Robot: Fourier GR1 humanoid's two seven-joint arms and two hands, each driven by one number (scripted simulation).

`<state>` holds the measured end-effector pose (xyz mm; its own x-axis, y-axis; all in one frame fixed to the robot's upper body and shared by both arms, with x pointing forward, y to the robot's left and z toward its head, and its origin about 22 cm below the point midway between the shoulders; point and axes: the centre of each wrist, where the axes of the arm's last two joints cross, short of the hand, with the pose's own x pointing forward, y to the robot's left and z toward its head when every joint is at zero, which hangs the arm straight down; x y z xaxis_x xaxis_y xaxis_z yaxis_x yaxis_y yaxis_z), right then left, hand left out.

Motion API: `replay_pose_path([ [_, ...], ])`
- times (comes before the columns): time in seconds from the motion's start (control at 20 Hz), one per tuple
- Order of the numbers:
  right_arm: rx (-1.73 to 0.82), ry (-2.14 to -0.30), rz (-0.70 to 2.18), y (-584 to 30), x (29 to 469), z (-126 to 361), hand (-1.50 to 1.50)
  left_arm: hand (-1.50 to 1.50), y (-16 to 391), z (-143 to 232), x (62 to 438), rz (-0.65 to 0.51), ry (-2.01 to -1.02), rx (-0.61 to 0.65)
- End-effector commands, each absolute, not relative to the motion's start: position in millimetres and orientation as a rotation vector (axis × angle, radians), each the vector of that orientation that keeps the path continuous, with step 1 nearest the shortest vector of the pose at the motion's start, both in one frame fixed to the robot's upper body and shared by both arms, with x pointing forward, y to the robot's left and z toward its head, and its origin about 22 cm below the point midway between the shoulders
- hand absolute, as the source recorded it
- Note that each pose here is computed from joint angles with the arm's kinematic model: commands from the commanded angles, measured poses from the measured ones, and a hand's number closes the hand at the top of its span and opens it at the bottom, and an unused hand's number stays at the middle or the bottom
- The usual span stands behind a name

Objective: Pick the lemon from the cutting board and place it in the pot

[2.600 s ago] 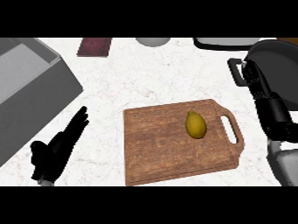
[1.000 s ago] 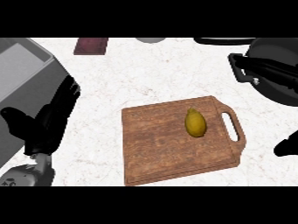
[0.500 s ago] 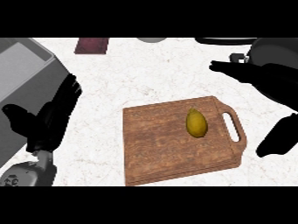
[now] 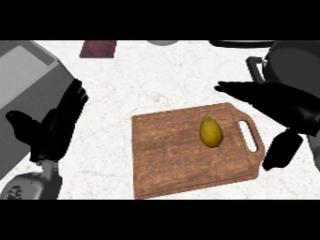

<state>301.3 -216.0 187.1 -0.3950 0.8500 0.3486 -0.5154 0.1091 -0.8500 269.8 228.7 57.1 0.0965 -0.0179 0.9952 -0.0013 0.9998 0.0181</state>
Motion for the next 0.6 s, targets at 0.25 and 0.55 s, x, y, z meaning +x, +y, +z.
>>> replay_pose_path([
  [0.25,-0.399,-1.284,1.491,-207.7,292.6,151.3,-1.50,0.00,218.9,58.0,273.1,-0.017,-1.490,0.021],
  [0.55,-0.375,-1.305,1.470,-194.5,281.5,151.2,-1.50,0.00,224.4,44.2,275.6,-0.026,-1.483,0.019],
])
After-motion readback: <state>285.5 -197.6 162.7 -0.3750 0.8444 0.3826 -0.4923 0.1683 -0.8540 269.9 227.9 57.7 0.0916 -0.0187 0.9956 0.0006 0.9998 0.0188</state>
